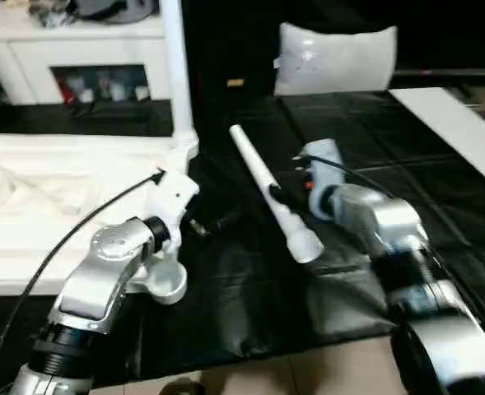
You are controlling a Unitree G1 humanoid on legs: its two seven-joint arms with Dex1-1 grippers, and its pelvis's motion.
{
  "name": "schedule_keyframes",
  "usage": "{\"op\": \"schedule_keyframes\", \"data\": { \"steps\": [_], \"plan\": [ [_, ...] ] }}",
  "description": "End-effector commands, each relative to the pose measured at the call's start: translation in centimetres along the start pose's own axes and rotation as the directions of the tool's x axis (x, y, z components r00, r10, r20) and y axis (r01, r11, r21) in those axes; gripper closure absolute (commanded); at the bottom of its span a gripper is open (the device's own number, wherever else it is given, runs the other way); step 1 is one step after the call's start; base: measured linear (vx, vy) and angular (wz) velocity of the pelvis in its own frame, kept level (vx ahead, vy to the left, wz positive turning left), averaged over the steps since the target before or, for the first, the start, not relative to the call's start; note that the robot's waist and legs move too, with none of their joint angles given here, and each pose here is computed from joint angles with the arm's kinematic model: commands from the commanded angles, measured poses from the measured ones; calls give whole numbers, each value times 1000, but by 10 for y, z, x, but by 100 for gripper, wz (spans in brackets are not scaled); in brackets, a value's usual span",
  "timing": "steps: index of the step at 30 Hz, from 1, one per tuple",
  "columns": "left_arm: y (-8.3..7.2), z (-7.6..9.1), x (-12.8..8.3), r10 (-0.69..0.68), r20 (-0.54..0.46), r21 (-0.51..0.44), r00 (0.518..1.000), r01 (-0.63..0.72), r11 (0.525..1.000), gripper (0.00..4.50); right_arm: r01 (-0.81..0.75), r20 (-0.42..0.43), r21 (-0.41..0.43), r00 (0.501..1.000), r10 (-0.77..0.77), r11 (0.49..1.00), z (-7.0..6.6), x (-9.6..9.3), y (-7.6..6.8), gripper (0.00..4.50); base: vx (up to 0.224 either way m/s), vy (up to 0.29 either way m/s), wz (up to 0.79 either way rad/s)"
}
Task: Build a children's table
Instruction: Pick table leg
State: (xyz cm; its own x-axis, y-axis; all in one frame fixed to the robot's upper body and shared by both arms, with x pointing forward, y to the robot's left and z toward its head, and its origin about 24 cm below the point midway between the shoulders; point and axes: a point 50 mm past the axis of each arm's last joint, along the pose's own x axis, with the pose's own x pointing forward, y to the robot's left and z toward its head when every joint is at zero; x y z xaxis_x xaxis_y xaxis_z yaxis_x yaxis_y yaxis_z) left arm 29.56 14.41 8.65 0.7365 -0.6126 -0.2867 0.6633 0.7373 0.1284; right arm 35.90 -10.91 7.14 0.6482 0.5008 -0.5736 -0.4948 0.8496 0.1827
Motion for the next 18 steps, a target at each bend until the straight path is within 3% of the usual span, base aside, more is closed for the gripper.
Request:
{"op": "schedule_keyframes", "data": {
  "steps": [1, 4, 5, 8, 11, 14, 15, 18],
  "plan": [
    [-1, 3, 0, -17, -8, 15, 1000, 17, 1000, 1, -17, -45, 19, 999, 18, 1000, -2, 3, 2, 0, 0, 0, 0],
    [-1, 3, 0, -20, -13, 16, 1000, 20, 1000, 1, -5, -105, 40, 994, 9, 999, -7, 7, 2, 0, 0, 0, 0],
    [0, 3, -1, -21, -15, 17, 1000, 21, 1000, 0, 5, -116, 37, 993, -1, 999, -7, 8, 1, 29, 0, 0, 0],
    [-1, 3, -1, -25, -18, 15, 1000, 25, 1000, 0, 28, -147, 70, 989, -18, 997, -8, 8, -2, 36, 0, 0, 0],
    [-2, 3, -1, -29, -19, 14, 999, 29, 999, 0, 35, -167, 82, 986, -21, 996, -10, 6, -5, 79, 0, 0, 0],
    [-3, 3, 1, -33, -19, 13, 999, 33, 999, 0, 48, -191, 96, 981, -29, 994, -14, 5, -9, 83, 0, 0, 0],
    [-3, 3, 1, -34, -19, 12, 999, 35, 999, 0, 55, -201, 100, 979, -34, 994, -15, 5, -10, 114, 0, 0, 0],
    [-5, 2, 2, -46, -20, 6, 999, 46, 999, 0, 62, -218, 108, 975, -37, 992, -19, 4, -12, 138, 0, 0, 0]
  ]
}}
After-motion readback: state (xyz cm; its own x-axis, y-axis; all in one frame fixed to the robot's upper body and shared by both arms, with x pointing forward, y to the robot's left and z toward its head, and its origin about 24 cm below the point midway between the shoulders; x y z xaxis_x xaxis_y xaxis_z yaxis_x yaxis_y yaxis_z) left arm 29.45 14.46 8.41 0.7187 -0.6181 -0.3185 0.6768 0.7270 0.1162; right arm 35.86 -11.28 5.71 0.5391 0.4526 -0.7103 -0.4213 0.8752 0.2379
